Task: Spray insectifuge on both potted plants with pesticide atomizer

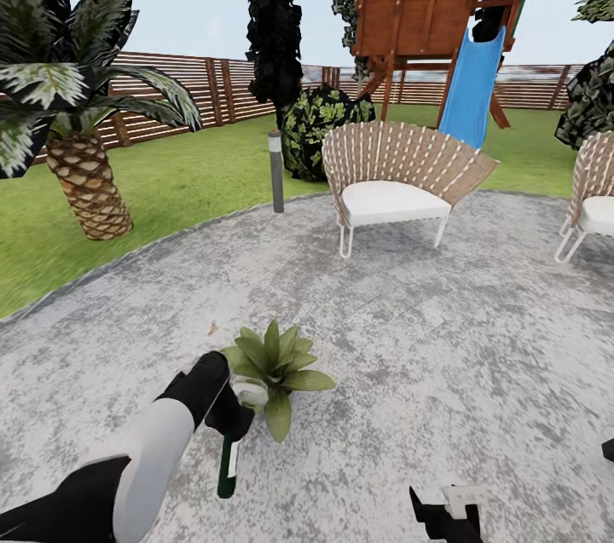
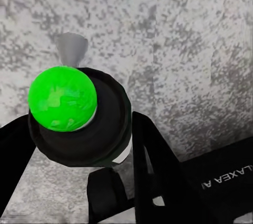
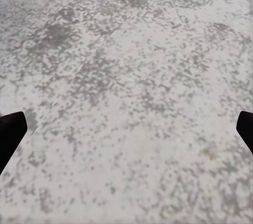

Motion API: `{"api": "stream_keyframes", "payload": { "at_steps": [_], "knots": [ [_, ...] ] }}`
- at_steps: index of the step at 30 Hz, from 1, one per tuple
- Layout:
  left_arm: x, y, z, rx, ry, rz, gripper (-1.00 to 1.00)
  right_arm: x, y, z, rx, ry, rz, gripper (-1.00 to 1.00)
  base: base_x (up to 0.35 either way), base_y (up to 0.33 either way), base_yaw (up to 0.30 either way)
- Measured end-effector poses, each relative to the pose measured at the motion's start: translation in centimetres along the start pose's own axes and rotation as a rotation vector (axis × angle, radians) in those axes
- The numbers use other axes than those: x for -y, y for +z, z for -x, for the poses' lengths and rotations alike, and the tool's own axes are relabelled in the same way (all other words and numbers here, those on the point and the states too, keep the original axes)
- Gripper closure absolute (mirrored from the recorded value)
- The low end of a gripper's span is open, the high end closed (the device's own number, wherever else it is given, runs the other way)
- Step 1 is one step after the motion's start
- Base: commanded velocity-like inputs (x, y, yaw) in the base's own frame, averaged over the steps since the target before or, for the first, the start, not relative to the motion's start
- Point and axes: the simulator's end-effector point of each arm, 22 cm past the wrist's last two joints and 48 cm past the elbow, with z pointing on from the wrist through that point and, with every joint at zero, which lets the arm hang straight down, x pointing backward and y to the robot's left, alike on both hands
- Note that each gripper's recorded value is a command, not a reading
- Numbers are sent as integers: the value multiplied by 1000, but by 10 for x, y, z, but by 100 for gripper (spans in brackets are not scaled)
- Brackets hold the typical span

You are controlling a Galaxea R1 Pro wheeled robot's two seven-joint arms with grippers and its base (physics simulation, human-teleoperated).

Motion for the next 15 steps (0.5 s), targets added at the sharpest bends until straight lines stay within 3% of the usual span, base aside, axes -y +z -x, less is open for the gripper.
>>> {"api": "stream_keyframes", "payload": {
  "at_steps": [4, 15],
  "knots": [
    [-1, 13, -20, -66, 52, 33, 100, 0, 0, 0, 0, 0, 0, -100, 71, -32, 0],
    [2, 14, -22, -71, 55, 29, 100, 0, 0, 0, 0, 0, 0, -100, 35, -19, -5]
  ]
}}
